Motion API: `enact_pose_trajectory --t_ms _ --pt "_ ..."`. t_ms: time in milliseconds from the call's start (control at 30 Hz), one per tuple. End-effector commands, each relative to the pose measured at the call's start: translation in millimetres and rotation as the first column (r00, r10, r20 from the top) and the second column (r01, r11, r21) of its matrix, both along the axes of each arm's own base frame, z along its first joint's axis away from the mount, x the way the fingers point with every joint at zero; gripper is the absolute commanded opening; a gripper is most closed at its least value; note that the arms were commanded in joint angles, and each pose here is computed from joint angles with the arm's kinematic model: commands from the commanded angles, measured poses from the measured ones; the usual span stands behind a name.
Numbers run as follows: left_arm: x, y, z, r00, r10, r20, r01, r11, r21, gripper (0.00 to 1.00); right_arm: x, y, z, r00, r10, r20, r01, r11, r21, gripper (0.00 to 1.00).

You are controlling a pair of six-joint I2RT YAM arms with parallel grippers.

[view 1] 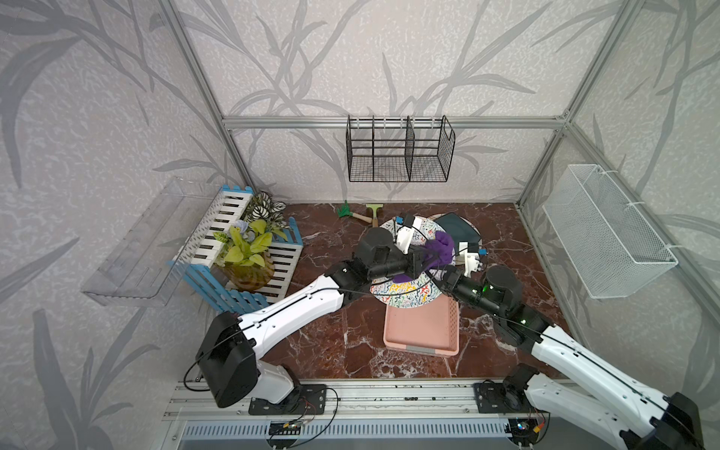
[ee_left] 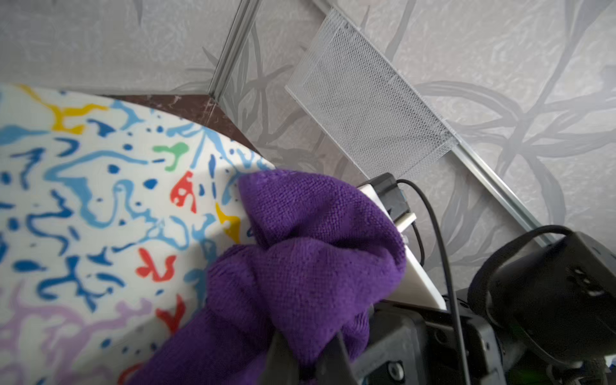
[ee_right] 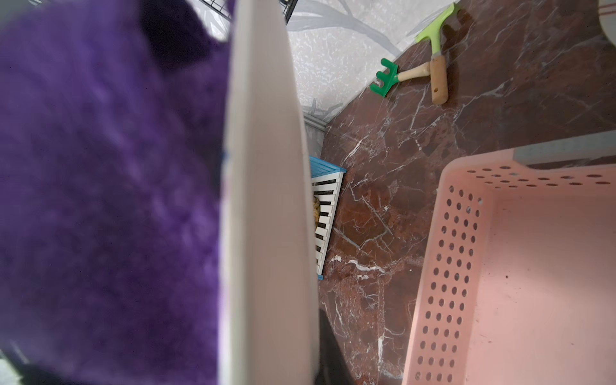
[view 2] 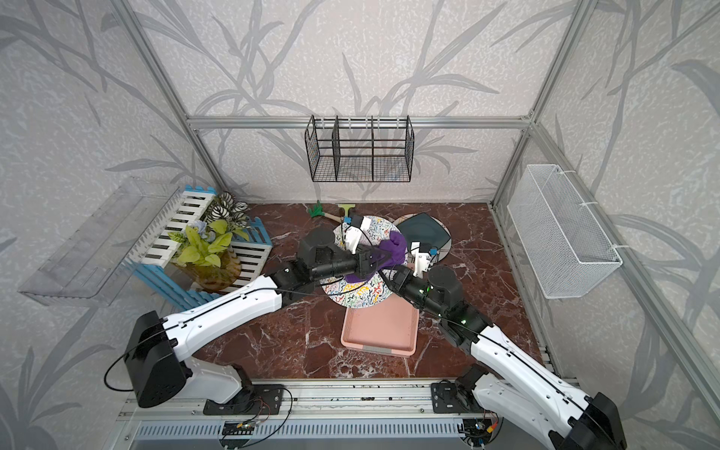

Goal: Wipe the wet plate dry
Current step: Wipe the plate with towel.

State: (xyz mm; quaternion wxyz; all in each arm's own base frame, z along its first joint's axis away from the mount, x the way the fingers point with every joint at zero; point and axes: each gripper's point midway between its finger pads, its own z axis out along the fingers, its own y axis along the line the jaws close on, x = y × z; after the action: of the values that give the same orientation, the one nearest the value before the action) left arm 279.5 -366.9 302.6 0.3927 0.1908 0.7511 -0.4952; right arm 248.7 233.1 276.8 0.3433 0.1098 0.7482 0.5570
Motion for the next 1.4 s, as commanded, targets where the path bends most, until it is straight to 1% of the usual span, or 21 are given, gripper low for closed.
enact_pose_trajectory --t_ms 0,33,100,200,300,367,433,500,600,667,733,800,833,900,1000,1067,1133,1233,1300,1367 --pt "16.9 59.9 -54.3 0.972 0.187 -0.145 -0.178 0.982 0.07 0.0 -11.0 -35.3 137.9 0.926 -0.144 0.348 0.053 0.965 0.257 0.0" --pt "19.3 77.0 -59.2 0.961 0.225 -0.162 -0.217 0.974 0.064 0.0 -11.8 -39.6 137.3 0.928 -0.154 0.34 0.057 0.959 0.279 0.0" --pt "14.8 85.0 -64.1 0.962 0.213 -0.17 -0.202 0.976 0.079 0.0 -15.9 -37.5 136.0 0.933 -0.13 0.335 0.025 0.953 0.301 0.0" --pt "9.3 83.1 -69.3 0.966 0.181 -0.187 -0.162 0.98 0.113 0.0 -28.5 -16.6 131.2 0.942 0.009 0.335 -0.104 0.958 0.269 0.0" --pt "16.5 75.0 -55.6 0.975 0.162 -0.155 -0.149 0.984 0.095 0.0 -44.6 13.4 118.7 0.935 0.129 0.329 -0.212 0.95 0.23 0.0" --pt "20.4 58.6 -43.3 0.986 0.108 -0.128 -0.099 0.992 0.076 0.0 -49.1 26.6 112.3 0.93 0.169 0.327 -0.245 0.947 0.208 0.0" --pt "17.4 37.5 -36.7 0.993 0.05 -0.11 -0.04 0.995 0.091 0.0 -46.9 33.5 112.5 0.925 0.183 0.333 -0.257 0.947 0.194 0.0" --pt "7.6 18.6 -37.5 0.997 0.012 -0.082 -0.001 0.992 0.127 0.0 -40.0 32.3 115.0 0.928 0.152 0.34 -0.223 0.958 0.182 0.0" --pt "-9.8 2.5 -45.1 0.996 -0.038 -0.082 0.05 0.989 0.141 0.0 -22.9 8.9 122.8 0.935 0.016 0.353 -0.086 0.979 0.184 0.0" --pt "-14.3 7.1 -53.0 0.995 -0.033 -0.097 0.048 0.988 0.149 0.0 -12.8 -10.5 128.4 0.934 -0.06 0.352 -0.016 0.978 0.209 0.0" --pt "-8.4 23.3 -59.2 0.994 0.02 -0.11 -0.003 0.988 0.153 0.0 -11.7 -23.0 132.6 0.933 -0.088 0.349 0.0 0.97 0.244 0.0" --pt "3.1 47.3 -58.1 0.988 0.085 -0.131 -0.068 0.989 0.129 0.0 -17.1 -23.9 132.4 0.935 -0.072 0.348 -0.022 0.966 0.258 0.0" --pt "9.9 59.4 -59.0 0.983 0.121 -0.138 -0.104 0.987 0.124 0.0 -22.6 -19.5 130.8 0.936 -0.032 0.35 -0.06 0.966 0.25 0.0" --pt "17.6 71.2 -57.1 0.98 0.161 -0.115 -0.145 0.98 0.134 0.0 -35.8 -4.8 124.4 0.936 0.065 0.346 -0.147 0.965 0.215 0.0" --pt "23.9 65.6 -58.7 0.984 0.148 -0.104 -0.128 0.975 0.179 0.0 -51.9 16.5 113.6 0.924 0.157 0.348 -0.224 0.961 0.16 0.0" --pt "25.2 50.6 -54.7 0.988 0.11 -0.107 -0.09 0.98 0.175 0.0 -50.0 24.2 108.7 0.923 0.179 0.342 -0.238 0.962 0.137 0.0" --pt "27.5 32.7 -40.4 0.994 0.08 -0.072 -0.068 0.985 0.162 0.0 -40.4 26.9 109.4 0.925 0.152 0.349 -0.212 0.967 0.14 0.0" --pt "39.2 29.7 -15.2 0.995 0.095 -0.044 -0.089 0.99 0.112 0.0 -19.3 11.2 122.2 0.925 0.05 0.376 -0.117 0.98 0.159 0.0" --pt "50.6 41.0 8.1 0.991 0.122 -0.046 -0.121 0.992 0.029 0.0 -6.2 -7.5 131.1 0.925 -0.016 0.38 -0.058 0.982 0.181 0.0" --pt "63.6 61.5 32.4 0.986 0.149 -0.078 -0.156 0.983 -0.099 0.0 3.8 -31.1 139.2 0.925 -0.085 0.372 -0.001 0.974 0.225 0.0"
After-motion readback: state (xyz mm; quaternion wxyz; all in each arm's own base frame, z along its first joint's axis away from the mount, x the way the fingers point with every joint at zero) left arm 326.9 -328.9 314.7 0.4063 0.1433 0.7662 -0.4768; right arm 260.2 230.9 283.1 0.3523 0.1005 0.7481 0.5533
